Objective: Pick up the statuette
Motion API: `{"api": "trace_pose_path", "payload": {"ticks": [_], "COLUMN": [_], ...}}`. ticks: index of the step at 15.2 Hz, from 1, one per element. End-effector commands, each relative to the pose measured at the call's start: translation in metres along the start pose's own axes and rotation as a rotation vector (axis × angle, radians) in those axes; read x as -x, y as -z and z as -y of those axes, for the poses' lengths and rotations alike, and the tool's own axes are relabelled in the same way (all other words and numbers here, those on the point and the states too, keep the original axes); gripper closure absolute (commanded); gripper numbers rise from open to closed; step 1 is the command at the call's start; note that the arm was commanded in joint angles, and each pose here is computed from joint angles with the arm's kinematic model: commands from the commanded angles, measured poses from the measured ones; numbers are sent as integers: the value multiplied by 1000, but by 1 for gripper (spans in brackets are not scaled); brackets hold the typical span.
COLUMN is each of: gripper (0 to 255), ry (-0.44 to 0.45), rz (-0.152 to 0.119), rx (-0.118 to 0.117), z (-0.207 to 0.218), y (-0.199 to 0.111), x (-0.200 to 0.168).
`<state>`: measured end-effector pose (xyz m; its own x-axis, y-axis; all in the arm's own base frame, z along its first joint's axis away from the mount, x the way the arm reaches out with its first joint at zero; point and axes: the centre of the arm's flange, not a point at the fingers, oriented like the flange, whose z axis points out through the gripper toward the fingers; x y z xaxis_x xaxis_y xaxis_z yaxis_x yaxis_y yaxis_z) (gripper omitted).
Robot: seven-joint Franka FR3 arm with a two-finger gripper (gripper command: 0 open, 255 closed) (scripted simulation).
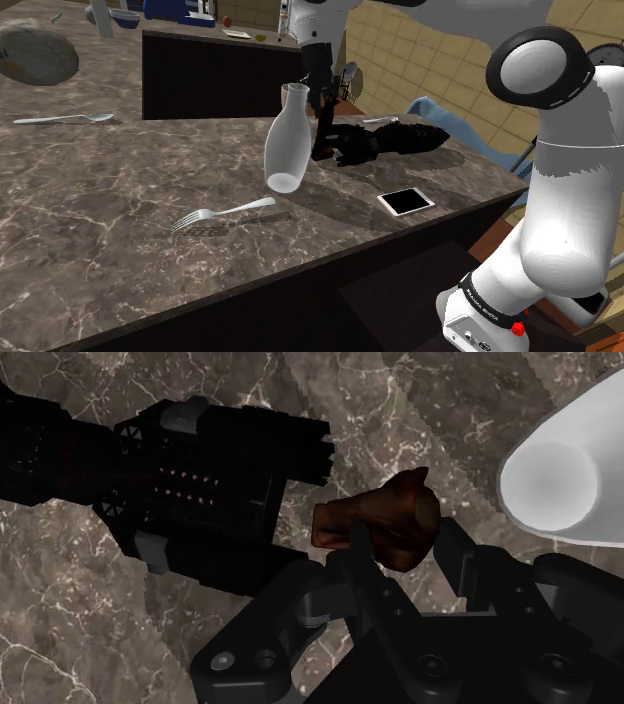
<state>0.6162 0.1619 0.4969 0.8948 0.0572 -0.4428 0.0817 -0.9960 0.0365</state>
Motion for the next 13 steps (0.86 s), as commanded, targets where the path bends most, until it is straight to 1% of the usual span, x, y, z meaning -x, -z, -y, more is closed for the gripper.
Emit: {"api": "trace_pose_path", "payload": {"ticks": [1, 11, 13], "gripper": [255, 255, 255], "ry": [0, 0, 0], "rz": [0, 0, 0], "rx": [0, 0, 0], "z": [0, -2, -2], "y": [10, 57, 58], "x": [4, 27, 27]}}
